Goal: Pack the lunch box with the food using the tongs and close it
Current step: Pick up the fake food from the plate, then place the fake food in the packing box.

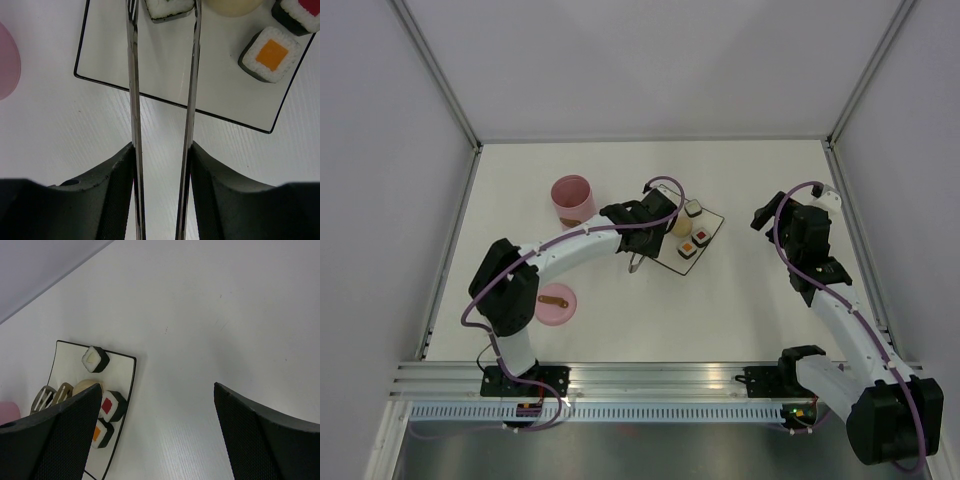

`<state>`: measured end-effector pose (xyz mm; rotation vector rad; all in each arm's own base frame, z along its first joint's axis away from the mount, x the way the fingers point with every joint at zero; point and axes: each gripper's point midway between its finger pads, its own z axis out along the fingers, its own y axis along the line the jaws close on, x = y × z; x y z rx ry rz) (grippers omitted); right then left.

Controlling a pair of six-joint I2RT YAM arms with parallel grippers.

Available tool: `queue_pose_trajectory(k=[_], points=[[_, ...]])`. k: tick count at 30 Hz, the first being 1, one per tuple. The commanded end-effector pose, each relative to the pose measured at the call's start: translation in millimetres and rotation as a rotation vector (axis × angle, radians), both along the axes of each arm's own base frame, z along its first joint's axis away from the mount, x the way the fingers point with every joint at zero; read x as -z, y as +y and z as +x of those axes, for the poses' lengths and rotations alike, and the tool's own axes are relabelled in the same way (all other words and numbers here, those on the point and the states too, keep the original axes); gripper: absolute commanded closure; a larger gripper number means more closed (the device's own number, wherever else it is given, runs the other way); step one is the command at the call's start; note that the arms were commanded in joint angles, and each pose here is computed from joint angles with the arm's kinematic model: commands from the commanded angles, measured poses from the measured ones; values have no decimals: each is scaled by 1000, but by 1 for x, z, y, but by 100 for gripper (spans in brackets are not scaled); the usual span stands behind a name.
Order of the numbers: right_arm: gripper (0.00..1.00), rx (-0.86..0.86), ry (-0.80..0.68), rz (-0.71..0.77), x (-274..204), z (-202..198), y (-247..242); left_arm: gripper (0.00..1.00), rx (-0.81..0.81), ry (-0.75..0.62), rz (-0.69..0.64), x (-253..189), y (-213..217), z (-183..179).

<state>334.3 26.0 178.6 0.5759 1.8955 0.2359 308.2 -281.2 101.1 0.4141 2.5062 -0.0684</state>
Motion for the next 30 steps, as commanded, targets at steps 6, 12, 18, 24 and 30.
queue_pose_trajectory(k=[6,12,18,24,30], points=[[2,14,-15,-5,-7,5,-2,65,-7,-36,-31,-14,-12,5],[2,18,-22,9,-9,6,-2,77,-12,-118,44,-32,6,14],[2,15,-24,17,-11,6,0,77,-22,-263,14,-104,23,20],[2,10,-34,14,-15,4,0,76,-107,-374,-21,-162,72,11],[2,-1,-35,19,-15,4,2,75,-247,-425,-62,-189,140,3]])
